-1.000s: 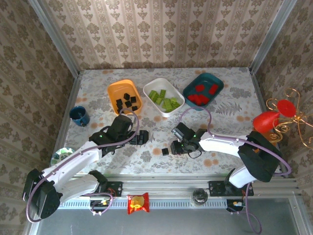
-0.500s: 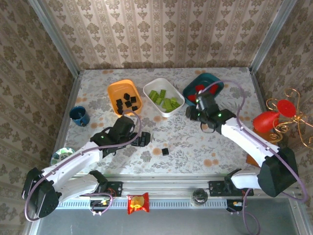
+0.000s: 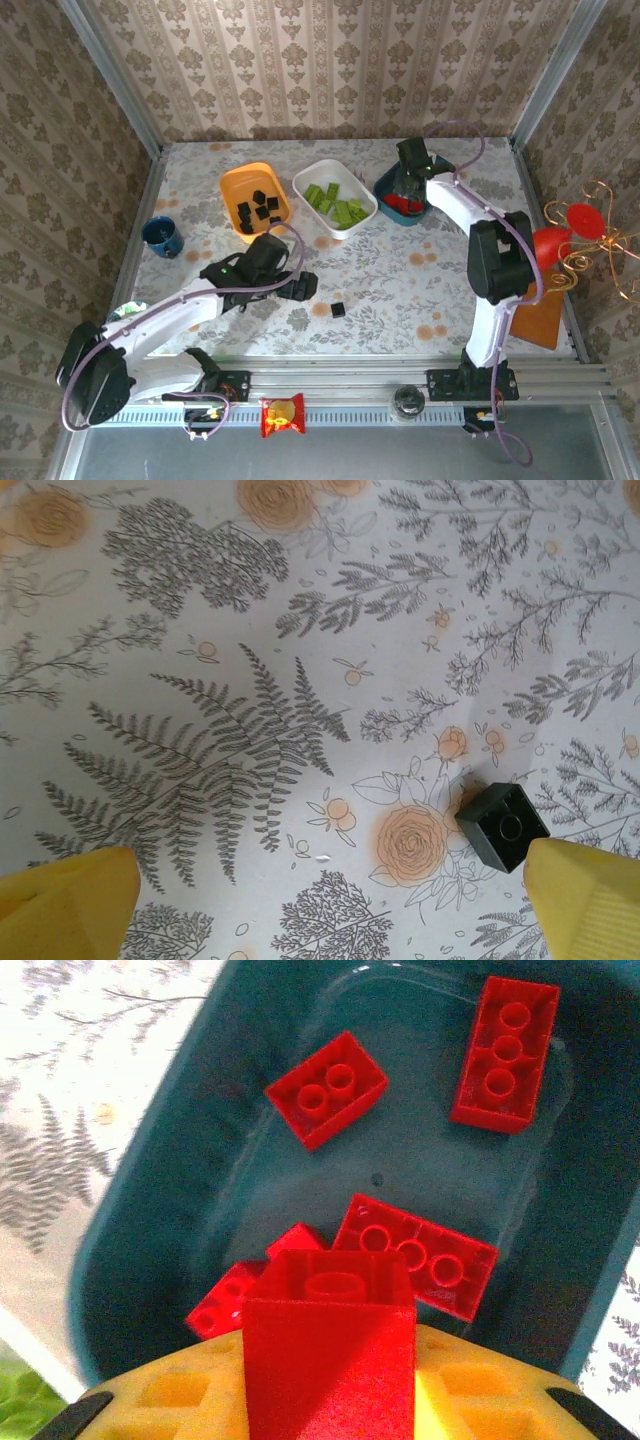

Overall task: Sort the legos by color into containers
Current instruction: Place the lego in the container, then pick up the lego from the middle-left of the table.

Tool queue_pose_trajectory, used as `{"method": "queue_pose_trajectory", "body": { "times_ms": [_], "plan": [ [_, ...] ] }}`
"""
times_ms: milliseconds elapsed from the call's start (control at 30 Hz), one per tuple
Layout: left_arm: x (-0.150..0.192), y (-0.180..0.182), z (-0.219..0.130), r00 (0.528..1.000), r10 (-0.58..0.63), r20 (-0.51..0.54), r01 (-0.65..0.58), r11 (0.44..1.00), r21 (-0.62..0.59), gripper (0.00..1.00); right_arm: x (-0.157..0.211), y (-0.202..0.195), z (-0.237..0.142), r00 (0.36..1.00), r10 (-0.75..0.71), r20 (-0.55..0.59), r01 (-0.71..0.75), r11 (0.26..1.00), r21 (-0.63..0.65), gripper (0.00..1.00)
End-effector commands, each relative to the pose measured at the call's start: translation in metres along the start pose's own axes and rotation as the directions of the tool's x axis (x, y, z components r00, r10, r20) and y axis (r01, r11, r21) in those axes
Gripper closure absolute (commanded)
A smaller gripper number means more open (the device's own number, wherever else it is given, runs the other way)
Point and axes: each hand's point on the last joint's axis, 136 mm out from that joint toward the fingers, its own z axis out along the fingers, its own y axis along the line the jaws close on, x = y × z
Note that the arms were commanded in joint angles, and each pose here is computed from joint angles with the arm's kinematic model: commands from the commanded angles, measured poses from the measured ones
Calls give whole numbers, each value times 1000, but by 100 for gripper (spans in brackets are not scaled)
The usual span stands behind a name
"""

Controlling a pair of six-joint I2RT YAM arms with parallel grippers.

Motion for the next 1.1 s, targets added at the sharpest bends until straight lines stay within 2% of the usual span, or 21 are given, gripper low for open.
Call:
{"method": "queue_pose_trajectory", "body": {
  "times_ms": [0,100,200,333,533,700,1067],
  "plan": [
    [-5,-14,4,998,59,-23,-58,998,36,0,3,-14,11,998,-24,-51,28,997,76,59],
    [-1,-20,13,995,83,-58,-80,995,52,0,3,-5,15,996,-35,-79,37,999,25,37],
    [3,-27,23,991,100,-89,-93,993,74,0,-5,0,-4,999,-26,-39,25,999,-24,28],
    [8,-44,36,980,144,-136,-128,984,124,0,-3,6,-39,1000,-3,7,4,995,-101,26],
    [33,-60,62,937,228,-264,-197,970,139,6,41,5,-71,999,-34,15,35,988,-152,25],
    [45,-72,73,904,294,-312,-254,954,162,6,66,-6,-89,1000,-21,22,24,983,-181,24],
    [73,-80,87,819,389,-423,-361,921,148,19,68,-20,-111,998,-1,67,14,982,-190,24]
  ]
}}
